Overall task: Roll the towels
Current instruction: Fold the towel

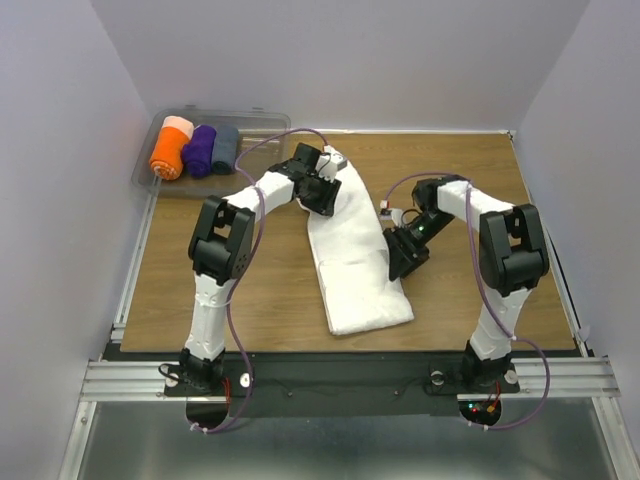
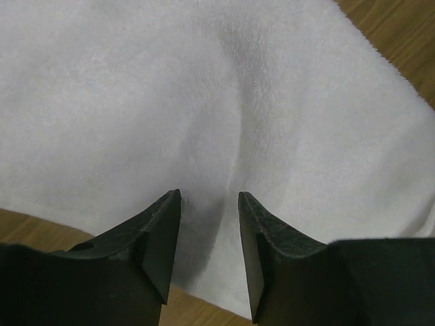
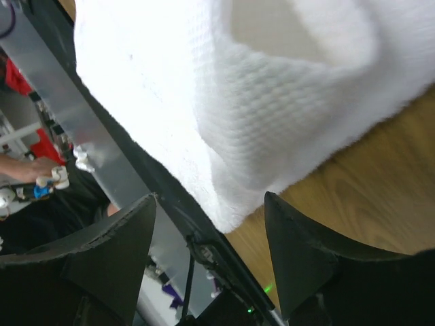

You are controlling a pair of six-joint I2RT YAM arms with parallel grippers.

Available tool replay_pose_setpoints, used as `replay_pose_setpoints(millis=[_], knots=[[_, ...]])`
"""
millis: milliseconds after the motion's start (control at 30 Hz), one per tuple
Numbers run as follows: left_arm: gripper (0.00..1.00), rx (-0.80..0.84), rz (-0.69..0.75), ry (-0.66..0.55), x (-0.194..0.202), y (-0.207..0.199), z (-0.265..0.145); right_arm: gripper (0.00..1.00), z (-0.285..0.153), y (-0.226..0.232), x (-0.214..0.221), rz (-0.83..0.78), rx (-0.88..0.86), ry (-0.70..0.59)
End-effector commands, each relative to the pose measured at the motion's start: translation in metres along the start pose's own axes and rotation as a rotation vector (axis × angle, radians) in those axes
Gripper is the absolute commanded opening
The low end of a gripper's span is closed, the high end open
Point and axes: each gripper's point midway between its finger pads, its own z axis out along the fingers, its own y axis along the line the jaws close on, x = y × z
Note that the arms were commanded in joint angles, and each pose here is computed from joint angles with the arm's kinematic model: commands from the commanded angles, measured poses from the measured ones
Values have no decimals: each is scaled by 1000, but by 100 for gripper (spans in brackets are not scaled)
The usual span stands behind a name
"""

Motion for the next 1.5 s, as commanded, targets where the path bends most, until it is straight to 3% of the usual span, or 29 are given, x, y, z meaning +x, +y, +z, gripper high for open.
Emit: replay_pose_setpoints(millis=[0,233,267,300,400,500,633,700,800,1033,1133,1200,1267,1467], knots=[[50,-47,12,1,-12,6,7,70,-38,2,-22,-48,27,-128],[51,0,104,-7,-33,7,50,70,-70,-6,-34,-15,22,-249],[52,23,136,-61,-60,1,48,70,-71,-8,-33,-12,25,-253],[53,43,139,-22,-49,2,64,69,-71,-12,-31,-5,33,-252],[55,69,184,-102,-81,-1,67,64,-70,-15,-27,-2,52,-250],[61,25,251,-223,-121,0,48,60,-75,-12,-33,-19,60,-288],[84,-46,299,-356,-167,-1,5,59,-76,-12,-42,-28,64,-327],[84,-71,294,-389,-181,-5,-21,57,-74,-20,-46,-14,77,-331],[83,-84,235,-344,-165,-5,-32,54,-84,-35,-75,-41,143,-406],[80,9,146,-443,-137,-28,-114,49,-121,-56,-178,-71,269,-589],[87,14,143,-455,-124,-36,-142,49,-118,-54,-215,-100,258,-610],[99,8,130,-460,-112,-36,-159,48,-109,-44,-237,-130,245,-615],[99,17,104,-446,-95,-33,-164,48,-89,-49,-246,-122,228,-593],[99,-162,93,-571,-81,3,-216,47,-36,-59,-271,-110,189,-554]])
